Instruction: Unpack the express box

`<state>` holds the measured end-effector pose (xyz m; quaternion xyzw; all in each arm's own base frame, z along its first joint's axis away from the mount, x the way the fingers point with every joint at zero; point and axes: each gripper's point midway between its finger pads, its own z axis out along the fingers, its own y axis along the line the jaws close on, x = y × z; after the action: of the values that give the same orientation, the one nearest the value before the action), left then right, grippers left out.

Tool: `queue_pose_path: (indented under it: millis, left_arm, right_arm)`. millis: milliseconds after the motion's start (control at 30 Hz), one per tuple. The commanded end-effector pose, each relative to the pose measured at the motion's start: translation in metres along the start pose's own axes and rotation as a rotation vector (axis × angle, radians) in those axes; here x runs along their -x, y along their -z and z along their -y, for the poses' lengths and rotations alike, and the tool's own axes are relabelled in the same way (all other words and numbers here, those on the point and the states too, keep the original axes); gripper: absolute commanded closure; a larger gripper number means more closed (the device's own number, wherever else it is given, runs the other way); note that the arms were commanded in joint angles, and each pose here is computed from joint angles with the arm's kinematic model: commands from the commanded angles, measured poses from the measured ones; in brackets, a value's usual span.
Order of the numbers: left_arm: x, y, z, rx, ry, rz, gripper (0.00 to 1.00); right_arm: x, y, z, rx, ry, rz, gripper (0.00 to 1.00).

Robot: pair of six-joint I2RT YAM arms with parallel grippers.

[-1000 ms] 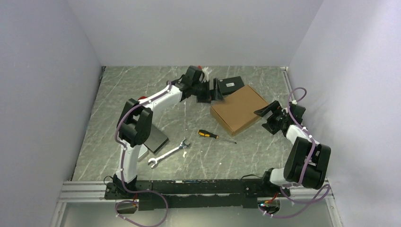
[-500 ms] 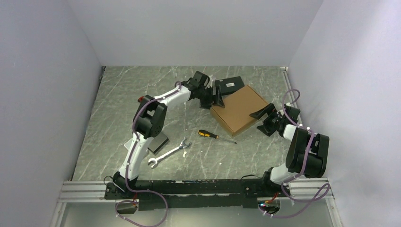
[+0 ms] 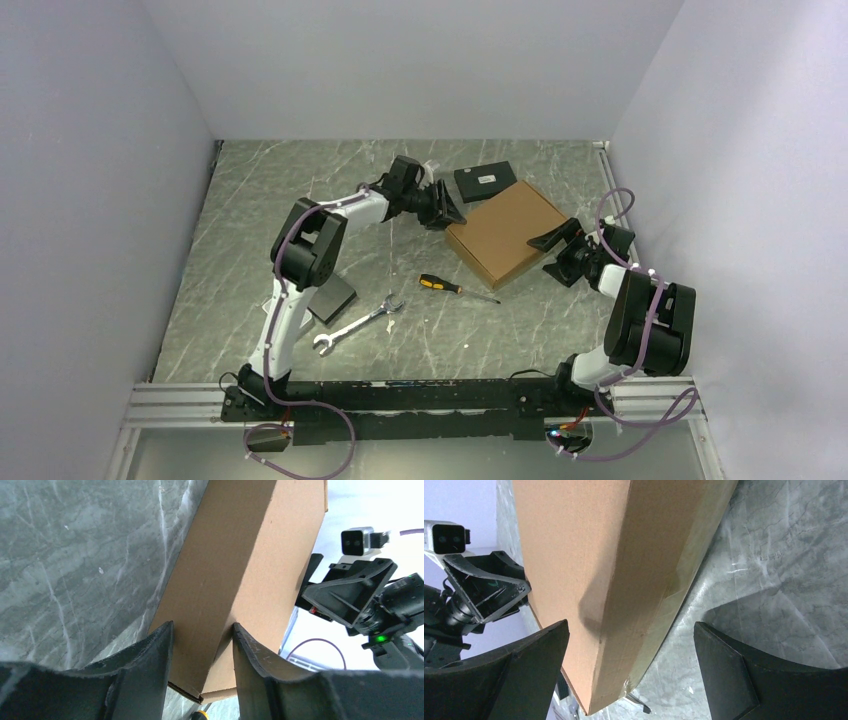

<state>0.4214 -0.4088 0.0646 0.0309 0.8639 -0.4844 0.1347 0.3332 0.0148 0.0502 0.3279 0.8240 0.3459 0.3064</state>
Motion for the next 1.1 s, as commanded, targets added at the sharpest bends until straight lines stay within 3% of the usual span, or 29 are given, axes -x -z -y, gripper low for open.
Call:
queue_pose_path:
  millis: [0,467,733,933,1067]
  left_arm:
    - [-0.014,0.001,-0.034,0.053,0.125,-0.026,0.52]
    - [-0.018,-0.001,-0.052,0.123,0.126,-0.063,0.56]
    - [-0.020,-0.002,-0.049,0.088,0.126,-0.067,0.57]
    - [-0.032,-0.003,-0.014,-0.056,0.146,-0.132,0.58]
    - [-0.052,-0.003,0.008,-0.094,0.135,-0.142,0.57]
  right_arm:
    - [0.009,0.001,-0.009,0.043,0.047,0.050,0.00]
    - [-0.007,-0.020,-0.046,0.255,-0.116,-0.025,0.00]
    - [-0.009,-0.009,-0.086,0.344,-0.017,0.025,0.00]
    - [0.002,0.012,-0.117,0.340,0.030,0.061,0.00]
    - [0.008,0.023,-0.125,0.232,0.022,0.081,0.00]
